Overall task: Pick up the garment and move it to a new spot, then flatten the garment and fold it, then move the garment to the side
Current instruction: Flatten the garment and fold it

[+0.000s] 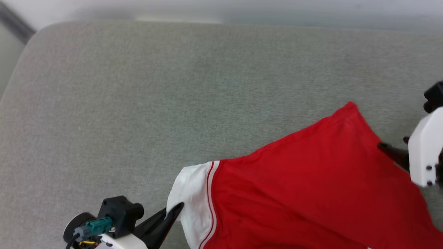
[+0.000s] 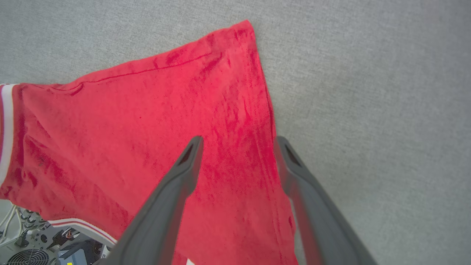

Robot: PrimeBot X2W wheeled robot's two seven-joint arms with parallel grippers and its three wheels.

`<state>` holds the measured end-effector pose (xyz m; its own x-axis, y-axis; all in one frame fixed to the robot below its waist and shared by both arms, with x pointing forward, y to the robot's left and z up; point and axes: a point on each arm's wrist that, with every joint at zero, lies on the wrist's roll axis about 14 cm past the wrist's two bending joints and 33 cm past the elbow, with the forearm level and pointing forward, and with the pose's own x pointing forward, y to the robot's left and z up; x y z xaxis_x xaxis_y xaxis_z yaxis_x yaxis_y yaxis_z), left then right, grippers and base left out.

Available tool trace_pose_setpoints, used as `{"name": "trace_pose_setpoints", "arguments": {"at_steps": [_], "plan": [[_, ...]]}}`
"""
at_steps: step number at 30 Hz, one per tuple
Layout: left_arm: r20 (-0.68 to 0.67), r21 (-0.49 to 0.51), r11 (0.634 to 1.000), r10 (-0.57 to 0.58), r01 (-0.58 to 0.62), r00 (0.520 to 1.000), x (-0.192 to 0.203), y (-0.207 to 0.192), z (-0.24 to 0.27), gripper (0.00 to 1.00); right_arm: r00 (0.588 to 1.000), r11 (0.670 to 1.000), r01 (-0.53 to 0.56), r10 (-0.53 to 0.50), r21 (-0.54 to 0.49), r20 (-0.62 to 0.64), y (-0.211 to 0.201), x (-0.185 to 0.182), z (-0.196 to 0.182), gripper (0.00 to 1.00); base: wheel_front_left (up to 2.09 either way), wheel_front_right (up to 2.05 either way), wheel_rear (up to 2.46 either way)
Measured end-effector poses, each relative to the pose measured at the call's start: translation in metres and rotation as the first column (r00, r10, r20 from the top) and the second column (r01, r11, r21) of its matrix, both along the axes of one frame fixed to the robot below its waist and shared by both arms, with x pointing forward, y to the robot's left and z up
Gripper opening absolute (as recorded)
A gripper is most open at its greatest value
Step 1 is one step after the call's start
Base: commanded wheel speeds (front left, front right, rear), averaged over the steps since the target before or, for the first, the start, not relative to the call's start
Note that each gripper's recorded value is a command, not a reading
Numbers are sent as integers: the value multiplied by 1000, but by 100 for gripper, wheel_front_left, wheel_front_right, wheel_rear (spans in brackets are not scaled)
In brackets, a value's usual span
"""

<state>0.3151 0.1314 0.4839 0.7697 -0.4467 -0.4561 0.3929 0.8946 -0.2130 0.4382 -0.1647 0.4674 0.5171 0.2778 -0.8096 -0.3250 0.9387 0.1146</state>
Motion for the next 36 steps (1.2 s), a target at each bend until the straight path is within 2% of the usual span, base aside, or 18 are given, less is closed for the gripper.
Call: {"name": "trace_pose_setpoints", "arguments": {"at_steps": [7, 14, 24, 26, 27, 36], "plan": [[-25, 2, 1000, 28, -28, 999, 8, 4, -8, 0, 996, 998, -49, 46, -29, -75, 30, 48, -35, 100, 0, 0, 0], [-79, 8, 998, 68, -68, 995, 7, 12, -24, 0, 985, 991, -91, 74, -100, -159, 44, 73, -80, 100, 0, 0, 0], [-109, 6, 995, 95, -95, 989, 8, 17, -35, 0, 961, 978, -144, 102, -153, -257, 47, 76, -114, 100, 0, 0, 0], [-112, 4, 995, 95, -95, 989, 8, 17, -36, 0, 960, 977, -148, 104, -156, -261, 47, 75, -116, 5, 0, 0, 0], [-113, 3, 995, 96, -96, 989, 8, 17, -36, 0, 959, 976, -151, 107, -155, -262, 47, 75, -116, 0, 0, 0, 0], [-56, 10, 996, 92, -91, 994, 10, 20, -23, 0, 977, 986, -122, 99, -111, -190, 50, 74, -99, 0, 0, 0, 0]]}}
